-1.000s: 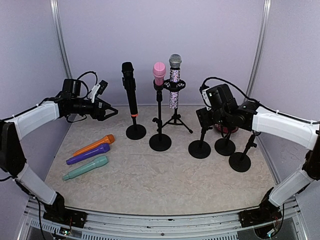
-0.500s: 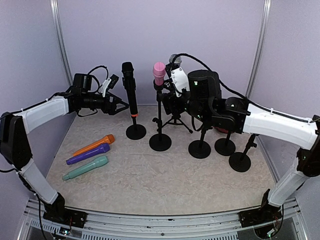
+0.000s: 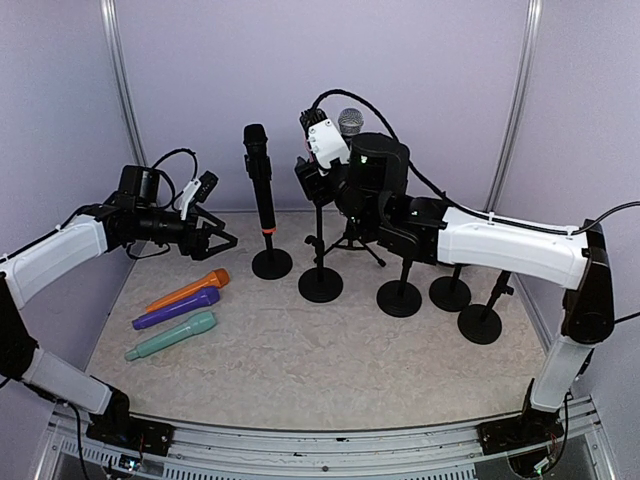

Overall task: Remove the microphone from the stand
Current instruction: Hold the microphone from the microphone stand.

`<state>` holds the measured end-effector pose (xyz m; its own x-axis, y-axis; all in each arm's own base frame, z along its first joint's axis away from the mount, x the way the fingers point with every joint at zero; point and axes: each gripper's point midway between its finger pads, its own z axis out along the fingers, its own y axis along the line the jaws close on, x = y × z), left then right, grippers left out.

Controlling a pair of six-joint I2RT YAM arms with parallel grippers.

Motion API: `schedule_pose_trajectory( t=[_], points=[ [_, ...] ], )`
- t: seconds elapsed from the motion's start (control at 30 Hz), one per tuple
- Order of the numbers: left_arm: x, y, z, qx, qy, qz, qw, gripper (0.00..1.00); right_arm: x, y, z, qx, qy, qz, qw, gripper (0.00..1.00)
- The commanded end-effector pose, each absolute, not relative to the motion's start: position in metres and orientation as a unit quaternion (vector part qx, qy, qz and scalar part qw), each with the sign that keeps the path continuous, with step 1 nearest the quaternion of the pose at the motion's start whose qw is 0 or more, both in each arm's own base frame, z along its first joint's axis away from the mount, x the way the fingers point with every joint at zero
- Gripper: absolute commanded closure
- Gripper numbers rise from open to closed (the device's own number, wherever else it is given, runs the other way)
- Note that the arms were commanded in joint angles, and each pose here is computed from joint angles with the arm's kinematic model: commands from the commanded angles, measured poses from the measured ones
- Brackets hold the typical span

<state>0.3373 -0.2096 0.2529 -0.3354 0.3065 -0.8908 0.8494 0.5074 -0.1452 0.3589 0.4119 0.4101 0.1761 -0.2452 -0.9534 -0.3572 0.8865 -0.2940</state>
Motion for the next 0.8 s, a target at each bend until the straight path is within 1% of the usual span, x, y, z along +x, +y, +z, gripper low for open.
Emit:
schedule_pose_trajectory(
  t=[0.0, 0.07, 0.2, 0.23, 0.3, 0.43, 0.77],
  points=[
    [0.323, -0.205, 0.254, 0.398, 0.750, -0.311, 0.428, 0.16, 0.362, 0.415, 0.437, -0.212, 0.611, 0.042, 0.762, 0.43],
    [0.322, -0.204, 0.253, 0.398, 0.752, -0.307, 0.426, 0.16, 0.362, 0.419, 0.439, -0.214, 0.608, 0.047, 0.763, 0.54],
    [0.319, -0.203, 0.255, 0.400, 0.752, -0.304, 0.427, 0.17, 0.352, 0.426, 0.449, -0.219, 0.595, 0.079, 0.769, 0.81],
    [0.318, -0.203, 0.257, 0.399, 0.752, -0.304, 0.428, 0.17, 0.350, 0.427, 0.451, -0.221, 0.592, 0.085, 0.770, 0.86],
    [0.315, -0.205, 0.259, 0.401, 0.750, -0.306, 0.428, 0.18, 0.344, 0.430, 0.456, -0.224, 0.585, 0.101, 0.773, 0.93],
    [0.309, -0.213, 0.262, 0.408, 0.746, -0.310, 0.426, 0.18, 0.329, 0.430, 0.470, -0.222, 0.570, 0.138, 0.779, 1.00],
    [0.294, -0.241, 0.257, 0.435, 0.736, -0.317, 0.411, 0.20, 0.289, 0.435, 0.494, -0.218, 0.532, 0.213, 0.790, 1.00]
  ],
)
